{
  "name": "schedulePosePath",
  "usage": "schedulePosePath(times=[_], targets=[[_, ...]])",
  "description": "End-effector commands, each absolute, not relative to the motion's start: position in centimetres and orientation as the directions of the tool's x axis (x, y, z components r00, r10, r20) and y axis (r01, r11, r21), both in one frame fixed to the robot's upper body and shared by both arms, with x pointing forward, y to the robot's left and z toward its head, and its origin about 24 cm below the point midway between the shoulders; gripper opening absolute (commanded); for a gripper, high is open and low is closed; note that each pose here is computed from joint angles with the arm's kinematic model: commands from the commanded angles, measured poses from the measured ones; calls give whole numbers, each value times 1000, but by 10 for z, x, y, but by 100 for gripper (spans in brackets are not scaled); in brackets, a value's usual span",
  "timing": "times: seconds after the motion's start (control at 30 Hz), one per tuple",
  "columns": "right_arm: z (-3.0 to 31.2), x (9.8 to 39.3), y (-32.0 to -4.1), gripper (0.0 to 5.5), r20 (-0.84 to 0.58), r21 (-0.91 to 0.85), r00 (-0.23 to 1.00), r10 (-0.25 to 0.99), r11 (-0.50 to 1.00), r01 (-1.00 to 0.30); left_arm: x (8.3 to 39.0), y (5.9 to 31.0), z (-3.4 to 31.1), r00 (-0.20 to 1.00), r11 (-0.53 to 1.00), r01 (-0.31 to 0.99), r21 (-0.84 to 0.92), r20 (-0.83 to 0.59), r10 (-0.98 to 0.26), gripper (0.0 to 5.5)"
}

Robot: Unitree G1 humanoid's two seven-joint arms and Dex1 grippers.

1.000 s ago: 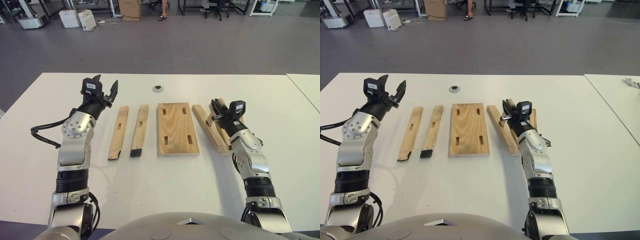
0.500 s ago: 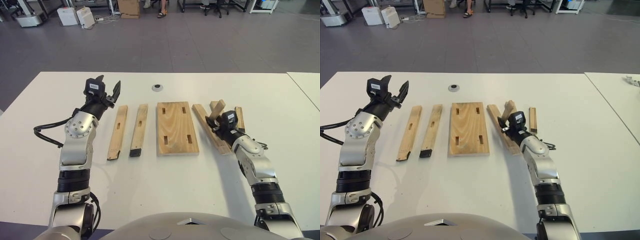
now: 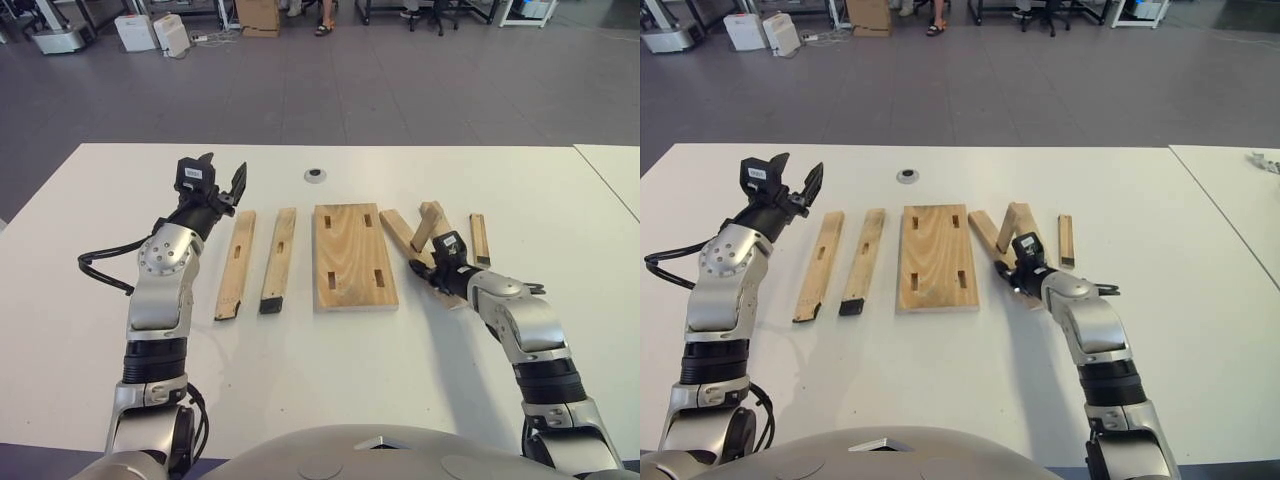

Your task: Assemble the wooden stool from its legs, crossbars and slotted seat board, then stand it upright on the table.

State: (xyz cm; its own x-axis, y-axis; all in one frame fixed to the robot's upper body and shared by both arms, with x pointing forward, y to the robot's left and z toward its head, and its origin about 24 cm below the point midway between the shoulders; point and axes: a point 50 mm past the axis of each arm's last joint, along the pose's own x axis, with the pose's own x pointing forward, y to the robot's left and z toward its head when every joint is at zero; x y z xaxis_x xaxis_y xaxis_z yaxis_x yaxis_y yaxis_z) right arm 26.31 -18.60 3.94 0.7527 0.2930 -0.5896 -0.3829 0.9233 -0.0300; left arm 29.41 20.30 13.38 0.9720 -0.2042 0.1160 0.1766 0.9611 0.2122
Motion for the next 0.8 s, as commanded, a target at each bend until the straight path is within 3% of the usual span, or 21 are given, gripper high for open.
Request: schedulePosePath(times=[0.03, 0.1, 0.2, 0.3, 0.43, 0.6, 0.8], targets=[[37, 263, -189, 208, -610, -64, 754, 242, 934, -352, 296, 191, 138, 962, 957, 223, 186, 114, -246, 304], [52, 269, -187, 208, -543, -18, 796, 267, 944, -329, 296, 183, 133, 958, 960, 270, 77, 76, -276, 326], [91, 275, -171, 208, -359, 70, 831, 425, 900, -430, 295, 156, 126, 934, 916, 353, -191, 28, -355, 383], [128, 269, -153, 208, -204, 16, 764, 612, 782, -623, 298, 123, 138, 885, 715, 428, -554, 94, -456, 413], [155, 261, -137, 208, -89, -41, 631, 770, 631, -775, 301, 103, 153, 829, 475, 442, -761, 144, -540, 413], [166, 251, -126, 208, -10, -49, 528, 849, 527, -848, 296, 95, 165, 800, 378, 444, -813, 169, -576, 322], [161, 252, -126, 208, -38, -81, 534, 845, 530, -844, 282, 90, 176, 760, 339, 500, -797, 215, -613, 208]])
